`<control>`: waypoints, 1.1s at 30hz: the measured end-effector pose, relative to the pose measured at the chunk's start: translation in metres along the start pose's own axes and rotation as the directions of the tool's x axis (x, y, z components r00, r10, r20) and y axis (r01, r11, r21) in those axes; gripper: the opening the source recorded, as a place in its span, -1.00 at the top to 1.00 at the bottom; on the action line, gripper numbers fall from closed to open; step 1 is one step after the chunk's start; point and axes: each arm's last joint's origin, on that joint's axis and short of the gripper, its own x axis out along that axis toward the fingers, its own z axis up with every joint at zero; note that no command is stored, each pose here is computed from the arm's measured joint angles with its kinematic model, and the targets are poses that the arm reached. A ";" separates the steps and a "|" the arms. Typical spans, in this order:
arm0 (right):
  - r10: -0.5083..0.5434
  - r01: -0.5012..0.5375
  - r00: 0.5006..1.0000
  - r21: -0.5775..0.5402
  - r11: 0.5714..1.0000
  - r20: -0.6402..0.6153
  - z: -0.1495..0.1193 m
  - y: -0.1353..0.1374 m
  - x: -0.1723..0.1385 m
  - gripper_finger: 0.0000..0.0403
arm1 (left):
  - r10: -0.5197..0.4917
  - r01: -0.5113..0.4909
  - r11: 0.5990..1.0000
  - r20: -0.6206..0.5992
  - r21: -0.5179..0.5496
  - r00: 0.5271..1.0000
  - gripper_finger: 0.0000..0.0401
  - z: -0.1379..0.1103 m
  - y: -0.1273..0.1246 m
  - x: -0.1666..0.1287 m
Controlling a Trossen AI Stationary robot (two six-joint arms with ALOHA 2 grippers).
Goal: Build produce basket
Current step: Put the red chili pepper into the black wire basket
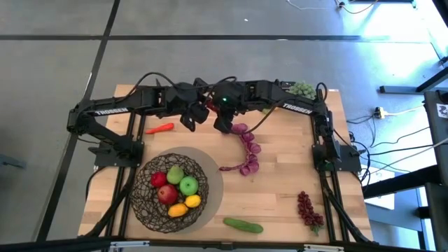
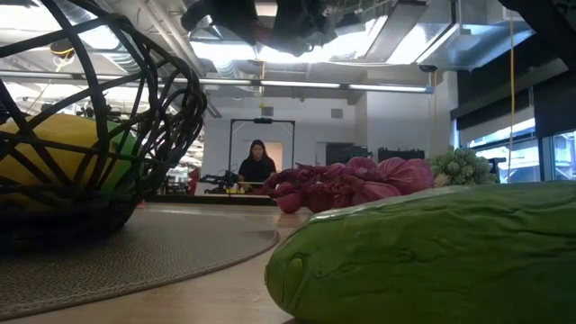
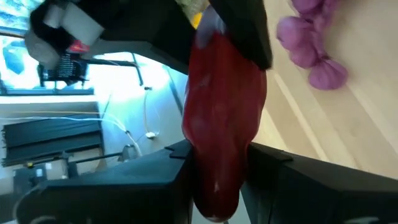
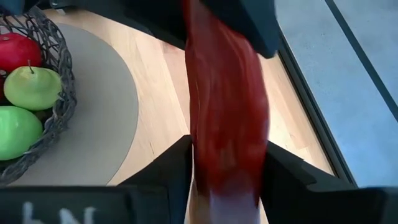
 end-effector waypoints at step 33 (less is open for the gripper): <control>0.014 -0.008 0.992 -0.050 0.999 0.125 -0.005 -0.009 -0.073 0.21 | -0.467 0.538 0.516 0.308 -0.666 0.829 0.65 -0.044 -0.029 -0.095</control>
